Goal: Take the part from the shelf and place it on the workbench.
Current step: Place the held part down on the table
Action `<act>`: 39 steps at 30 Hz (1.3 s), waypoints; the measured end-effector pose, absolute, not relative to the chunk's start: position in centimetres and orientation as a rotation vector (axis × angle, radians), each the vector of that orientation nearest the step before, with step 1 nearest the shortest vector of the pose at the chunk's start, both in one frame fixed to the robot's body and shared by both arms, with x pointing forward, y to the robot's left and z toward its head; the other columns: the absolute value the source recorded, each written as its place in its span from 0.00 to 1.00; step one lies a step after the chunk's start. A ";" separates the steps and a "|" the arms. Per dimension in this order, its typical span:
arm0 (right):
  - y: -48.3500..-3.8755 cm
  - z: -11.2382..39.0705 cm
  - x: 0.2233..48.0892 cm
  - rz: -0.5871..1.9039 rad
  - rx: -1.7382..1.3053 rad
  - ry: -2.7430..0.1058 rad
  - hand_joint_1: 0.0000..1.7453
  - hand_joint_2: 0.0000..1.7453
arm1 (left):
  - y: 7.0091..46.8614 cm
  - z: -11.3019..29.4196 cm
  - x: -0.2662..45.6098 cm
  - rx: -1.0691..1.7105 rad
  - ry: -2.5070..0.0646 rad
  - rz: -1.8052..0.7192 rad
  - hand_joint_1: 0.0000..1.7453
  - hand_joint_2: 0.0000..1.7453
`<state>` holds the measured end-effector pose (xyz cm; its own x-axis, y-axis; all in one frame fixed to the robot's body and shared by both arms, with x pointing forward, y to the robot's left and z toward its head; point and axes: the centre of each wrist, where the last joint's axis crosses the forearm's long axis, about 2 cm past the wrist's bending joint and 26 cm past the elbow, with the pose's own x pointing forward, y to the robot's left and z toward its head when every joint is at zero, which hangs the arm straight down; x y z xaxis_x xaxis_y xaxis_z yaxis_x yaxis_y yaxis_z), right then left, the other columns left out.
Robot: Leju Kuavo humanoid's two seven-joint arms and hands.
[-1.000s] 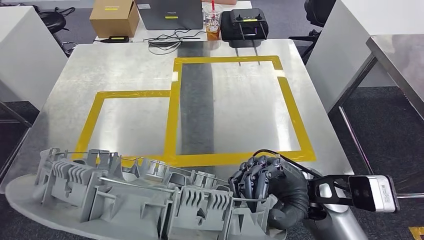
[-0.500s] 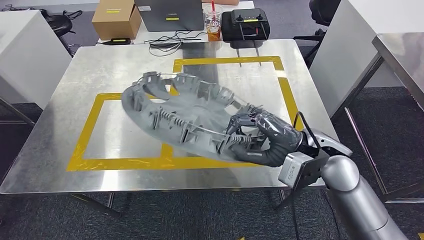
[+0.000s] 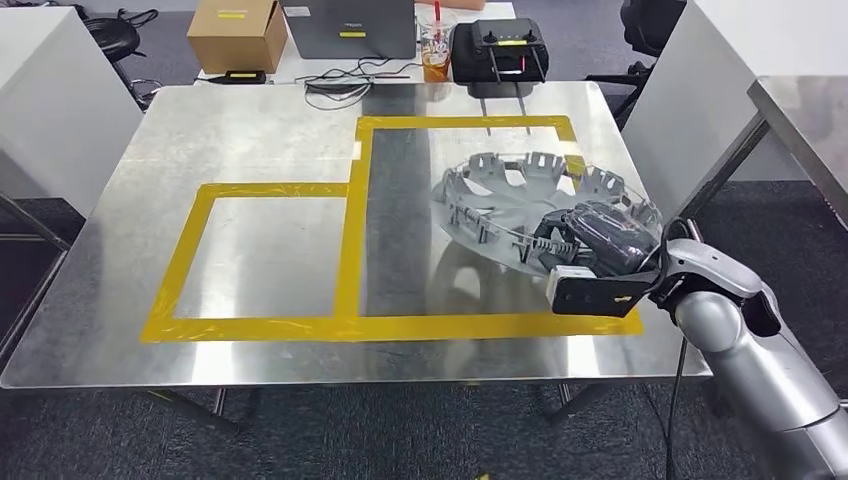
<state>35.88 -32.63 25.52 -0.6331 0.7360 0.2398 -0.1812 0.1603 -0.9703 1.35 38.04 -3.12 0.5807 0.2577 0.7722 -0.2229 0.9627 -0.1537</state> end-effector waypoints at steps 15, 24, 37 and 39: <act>-34.6 22.6 43.2 1.883 -0.616 -1.280 1.00 1.00 | 38.0 -4.1 2.2 -0.031 -0.937 0.279 0.00 0.00; -29.4 21.4 45.3 1.965 -0.564 -1.218 1.00 1.00 | 37.9 -4.8 2.4 -0.028 -0.938 0.284 0.00 0.00; -23.7 21.2 45.7 2.030 -0.548 -1.222 1.00 1.00 | 38.2 -5.0 3.0 -0.032 -0.946 0.261 0.00 0.00; -23.0 21.5 45.8 2.033 -0.550 -1.231 1.00 1.00 | 38.2 -5.1 3.2 -0.036 -0.945 0.253 0.00 0.00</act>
<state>45.85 -22.98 21.53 -0.6739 0.7388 -0.0057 -0.3376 -0.3148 -0.8871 3.22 38.15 -5.14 0.5582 0.2299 0.7972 -0.1985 0.9699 -0.1407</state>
